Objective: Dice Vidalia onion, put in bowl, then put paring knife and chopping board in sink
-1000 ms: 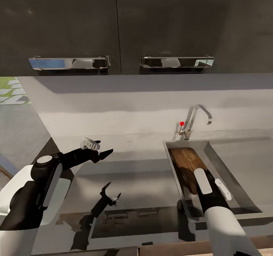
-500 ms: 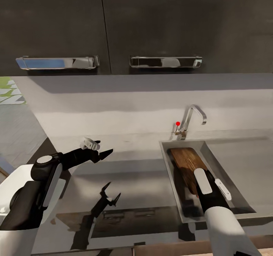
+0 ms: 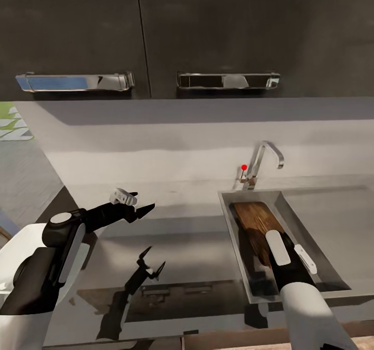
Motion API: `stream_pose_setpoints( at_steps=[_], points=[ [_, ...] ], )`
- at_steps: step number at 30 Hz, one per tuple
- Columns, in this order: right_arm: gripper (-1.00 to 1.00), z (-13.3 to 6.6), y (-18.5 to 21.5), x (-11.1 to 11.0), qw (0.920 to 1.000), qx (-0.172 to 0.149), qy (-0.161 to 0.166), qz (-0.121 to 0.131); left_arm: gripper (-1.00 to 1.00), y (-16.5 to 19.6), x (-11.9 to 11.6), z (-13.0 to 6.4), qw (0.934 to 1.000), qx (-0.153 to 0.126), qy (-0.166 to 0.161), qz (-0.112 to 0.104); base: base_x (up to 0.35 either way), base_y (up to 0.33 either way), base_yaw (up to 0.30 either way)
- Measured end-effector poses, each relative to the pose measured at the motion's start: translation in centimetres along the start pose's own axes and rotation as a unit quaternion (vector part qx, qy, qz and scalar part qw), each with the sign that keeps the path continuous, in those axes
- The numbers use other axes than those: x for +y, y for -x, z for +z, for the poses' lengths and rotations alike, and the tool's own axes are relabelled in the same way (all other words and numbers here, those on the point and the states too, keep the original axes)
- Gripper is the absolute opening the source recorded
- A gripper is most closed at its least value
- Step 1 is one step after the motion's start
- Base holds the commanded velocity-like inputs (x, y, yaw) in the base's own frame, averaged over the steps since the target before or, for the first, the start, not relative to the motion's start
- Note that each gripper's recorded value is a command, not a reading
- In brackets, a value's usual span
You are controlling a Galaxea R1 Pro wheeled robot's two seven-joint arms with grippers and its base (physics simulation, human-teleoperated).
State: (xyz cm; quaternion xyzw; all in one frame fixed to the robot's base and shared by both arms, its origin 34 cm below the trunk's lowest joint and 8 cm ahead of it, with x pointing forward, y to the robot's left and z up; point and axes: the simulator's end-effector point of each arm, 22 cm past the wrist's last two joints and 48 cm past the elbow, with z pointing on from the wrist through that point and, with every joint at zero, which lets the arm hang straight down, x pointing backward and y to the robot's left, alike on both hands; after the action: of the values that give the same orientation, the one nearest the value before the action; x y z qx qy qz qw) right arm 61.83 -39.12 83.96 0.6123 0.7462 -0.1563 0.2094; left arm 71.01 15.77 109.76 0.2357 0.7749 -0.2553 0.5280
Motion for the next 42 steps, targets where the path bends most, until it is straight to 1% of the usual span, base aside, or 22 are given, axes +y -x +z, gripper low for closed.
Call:
stream_pose_setpoints(
  at_steps=[16, 31, 42],
  points=[
    [-1.00, 0.3, -0.1, -0.1, 1.0000, 0.000, -0.002, -0.001, 1.00, -0.4, 0.1, 0.2, 1.0000, 0.003, 0.000, -0.002, 0.000, 0.000, 0.002],
    [-1.00, 1.0, -0.6, -0.4, 0.9999, 0.002, -0.009, -0.005, 1.00, -1.2, 0.4, 0.6, 0.9999, 0.009, -0.001, -0.008, 0.000, 0.000, 0.077],
    [-1.00, 1.1, -0.7, -0.5, 0.9999, 0.002, -0.011, -0.006, 1.00, -1.4, 0.4, 0.7, 0.9999, 0.010, -0.001, -0.009, 0.000, 0.000, 0.008]
  ],
)
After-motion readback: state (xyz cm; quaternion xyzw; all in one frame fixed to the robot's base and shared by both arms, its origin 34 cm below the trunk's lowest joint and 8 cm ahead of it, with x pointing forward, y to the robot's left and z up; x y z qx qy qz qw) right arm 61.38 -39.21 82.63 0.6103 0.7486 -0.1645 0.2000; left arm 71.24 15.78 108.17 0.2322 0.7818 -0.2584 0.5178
